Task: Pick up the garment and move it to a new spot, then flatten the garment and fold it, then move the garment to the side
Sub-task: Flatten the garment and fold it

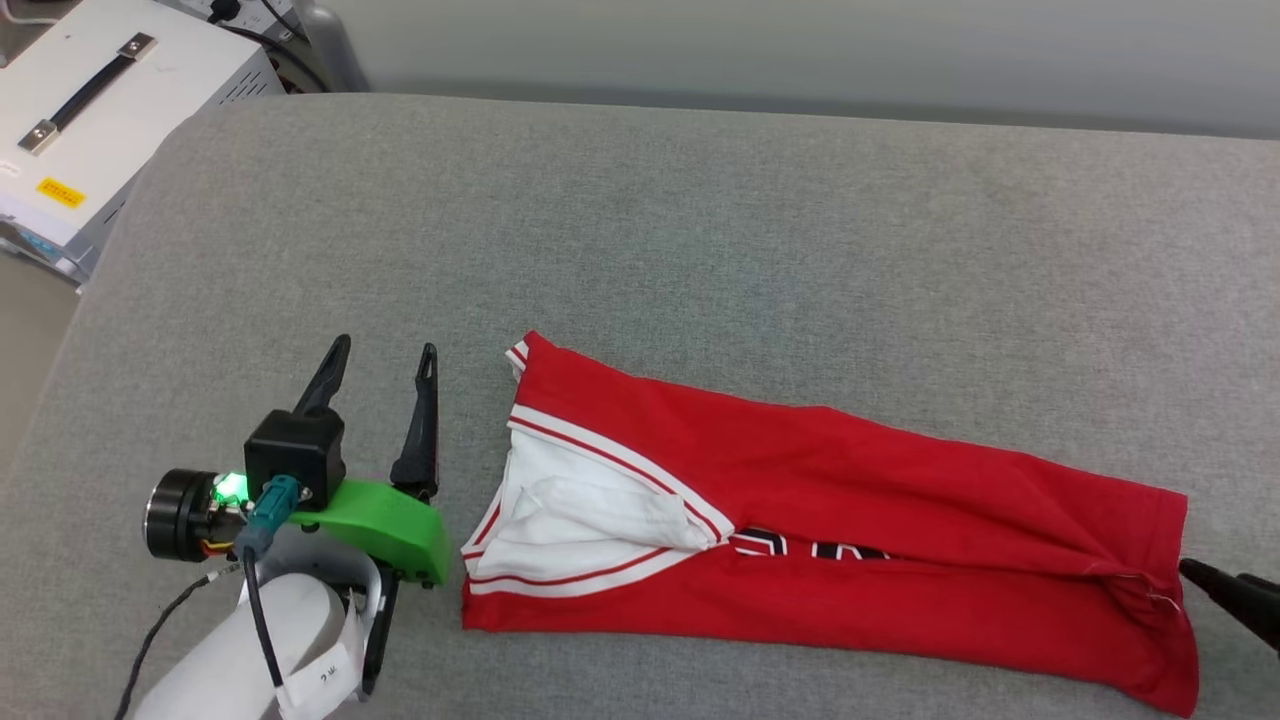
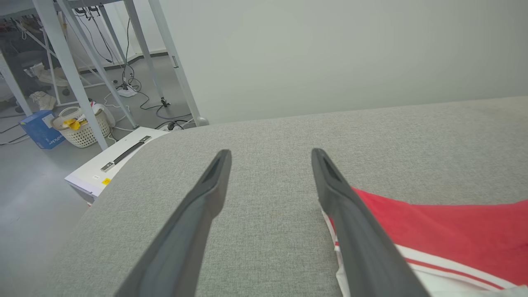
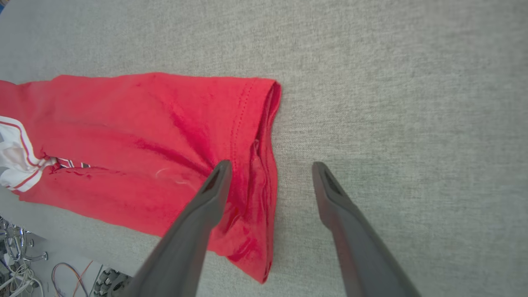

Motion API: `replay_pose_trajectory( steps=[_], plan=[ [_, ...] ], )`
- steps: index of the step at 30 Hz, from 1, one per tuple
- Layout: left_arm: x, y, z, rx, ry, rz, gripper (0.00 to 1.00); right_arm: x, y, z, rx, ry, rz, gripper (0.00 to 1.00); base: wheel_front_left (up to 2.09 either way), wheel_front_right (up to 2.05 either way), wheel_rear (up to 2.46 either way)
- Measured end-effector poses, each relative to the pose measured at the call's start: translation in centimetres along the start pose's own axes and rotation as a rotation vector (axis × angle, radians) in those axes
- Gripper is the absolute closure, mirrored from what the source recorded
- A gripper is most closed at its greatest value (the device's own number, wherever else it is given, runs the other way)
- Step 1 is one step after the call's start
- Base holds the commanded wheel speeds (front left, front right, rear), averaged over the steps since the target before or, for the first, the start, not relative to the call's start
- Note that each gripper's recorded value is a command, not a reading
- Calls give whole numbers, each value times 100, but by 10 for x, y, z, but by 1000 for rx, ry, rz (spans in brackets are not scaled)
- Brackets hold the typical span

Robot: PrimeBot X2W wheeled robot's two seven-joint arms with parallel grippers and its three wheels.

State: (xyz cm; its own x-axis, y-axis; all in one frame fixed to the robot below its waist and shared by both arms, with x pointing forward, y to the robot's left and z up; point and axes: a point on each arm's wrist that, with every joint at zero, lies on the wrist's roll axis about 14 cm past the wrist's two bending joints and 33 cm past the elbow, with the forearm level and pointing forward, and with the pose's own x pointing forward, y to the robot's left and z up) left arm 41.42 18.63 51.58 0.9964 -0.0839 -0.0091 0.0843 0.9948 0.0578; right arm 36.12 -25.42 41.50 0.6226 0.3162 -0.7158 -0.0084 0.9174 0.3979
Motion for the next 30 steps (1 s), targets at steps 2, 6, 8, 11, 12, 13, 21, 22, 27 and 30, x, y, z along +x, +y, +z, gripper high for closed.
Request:
replay_pose_trajectory(
  steps=[2, 6, 8, 11, 12, 13, 21, 22, 27, 30],
  plan=[
    [-2, 3, -1, -13, -10, 27, 0, 10, 3, -9, 16, 38, 9, 0, 0, 0, 0],
    [-8, 7, -5, -15, -21, 63, 0, 27, 12, -22, 42, 91, 35, 0, 0, 0, 0],
    [-13, 8, -10, -24, -18, 83, 0, 36, 20, -27, 40, 120, 59, 0, 0, 0, 0],
    [-18, 9, -15, -36, -17, 103, 0, 42, 31, -30, 44, 137, 90, 0, 0, 0, 0],
    [-19, 10, -15, -37, -21, 112, 0, 44, 34, -32, 42, 145, 101, 0, 0, 0, 0],
    [-20, 10, -15, -36, -23, 116, 0, 45, 38, -34, 42, 148, 110, 0, 0, 0, 0],
    [-27, 6, -18, -46, -34, 130, 0, 53, 56, -39, 30, 154, 158, 100, 0, 0, 0],
    [-28, 6, -18, -48, -36, 129, 0, 53, 56, -38, 29, 149, 158, 100, 0, 0, 0],
    [-30, 7, -16, -42, -48, 135, 0, 52, 59, -36, 50, 127, 171, 100, 0, 0, 0],
    [-33, 4, -16, -46, -52, 130, 0, 49, 56, -32, 48, 102, 164, 100, 0, 0, 0]
  ],
)
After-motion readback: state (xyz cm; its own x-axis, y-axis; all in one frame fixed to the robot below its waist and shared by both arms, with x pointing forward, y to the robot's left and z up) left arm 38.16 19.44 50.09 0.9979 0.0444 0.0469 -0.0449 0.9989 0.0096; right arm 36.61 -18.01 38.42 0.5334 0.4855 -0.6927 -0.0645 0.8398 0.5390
